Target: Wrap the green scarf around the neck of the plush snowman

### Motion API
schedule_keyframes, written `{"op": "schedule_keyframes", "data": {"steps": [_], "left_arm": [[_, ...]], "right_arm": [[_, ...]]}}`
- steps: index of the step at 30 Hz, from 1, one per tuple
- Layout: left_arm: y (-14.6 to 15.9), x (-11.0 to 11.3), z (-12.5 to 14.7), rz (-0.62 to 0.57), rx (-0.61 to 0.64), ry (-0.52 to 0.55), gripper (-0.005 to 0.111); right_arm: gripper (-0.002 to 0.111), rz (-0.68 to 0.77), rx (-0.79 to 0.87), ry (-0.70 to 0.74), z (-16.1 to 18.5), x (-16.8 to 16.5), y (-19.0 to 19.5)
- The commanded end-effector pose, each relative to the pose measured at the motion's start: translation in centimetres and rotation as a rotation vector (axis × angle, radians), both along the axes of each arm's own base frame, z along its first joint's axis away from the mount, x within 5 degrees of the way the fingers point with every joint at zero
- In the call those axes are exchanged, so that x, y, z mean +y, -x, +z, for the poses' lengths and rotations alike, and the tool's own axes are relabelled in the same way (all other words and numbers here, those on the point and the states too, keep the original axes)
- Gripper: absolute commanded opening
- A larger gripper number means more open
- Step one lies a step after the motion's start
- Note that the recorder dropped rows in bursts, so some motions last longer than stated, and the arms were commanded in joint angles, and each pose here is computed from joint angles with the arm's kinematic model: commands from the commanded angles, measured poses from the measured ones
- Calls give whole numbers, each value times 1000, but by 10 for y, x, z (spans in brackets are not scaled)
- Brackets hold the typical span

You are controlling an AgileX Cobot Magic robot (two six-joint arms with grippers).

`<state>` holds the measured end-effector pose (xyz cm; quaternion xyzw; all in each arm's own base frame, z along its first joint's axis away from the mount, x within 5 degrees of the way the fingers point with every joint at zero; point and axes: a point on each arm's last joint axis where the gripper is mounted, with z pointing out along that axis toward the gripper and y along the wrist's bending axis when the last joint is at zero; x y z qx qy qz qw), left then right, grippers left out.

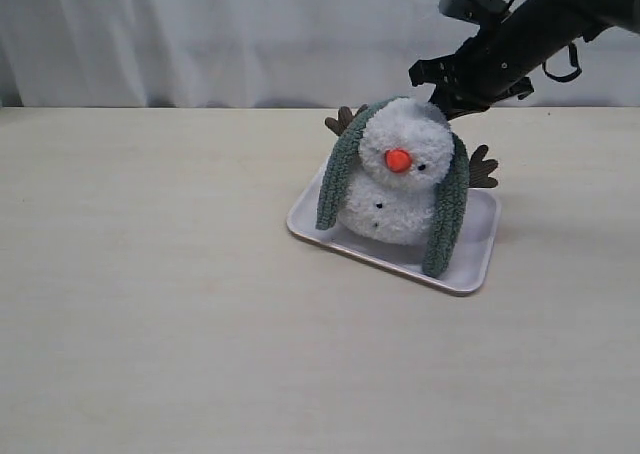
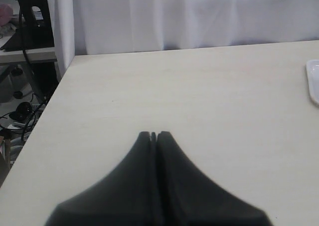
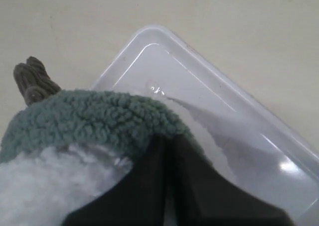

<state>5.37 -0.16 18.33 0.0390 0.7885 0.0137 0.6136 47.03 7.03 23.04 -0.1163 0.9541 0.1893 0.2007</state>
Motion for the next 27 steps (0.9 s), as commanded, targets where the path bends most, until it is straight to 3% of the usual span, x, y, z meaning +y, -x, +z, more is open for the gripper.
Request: {"op": "schedule_keyframes", "data": {"steps": [1, 9, 16, 18, 21, 22, 27], "left_arm": [[0, 0, 1, 1, -13, 0, 0], [0, 0, 1, 1, -13, 0, 0], [0, 0, 1, 1, -13, 0, 0], [0, 0, 1, 1, -13, 0, 0], [0, 0, 1, 1, -13, 0, 0], [0, 0, 1, 1, -13, 0, 0], [0, 0, 1, 1, -13, 0, 0]], "right_arm": [[4, 30, 21, 6, -8, 6, 0], [4, 20, -47, -23, 19, 7, 3], [4, 38, -146, -18, 67, 4, 19], [12, 60, -190, -29, 89, 9, 29], [43, 98, -190, -57, 112, 20, 47], [48, 90, -174, -66, 114, 21, 50], [48, 105, -111, -31, 116, 65, 77]]}}
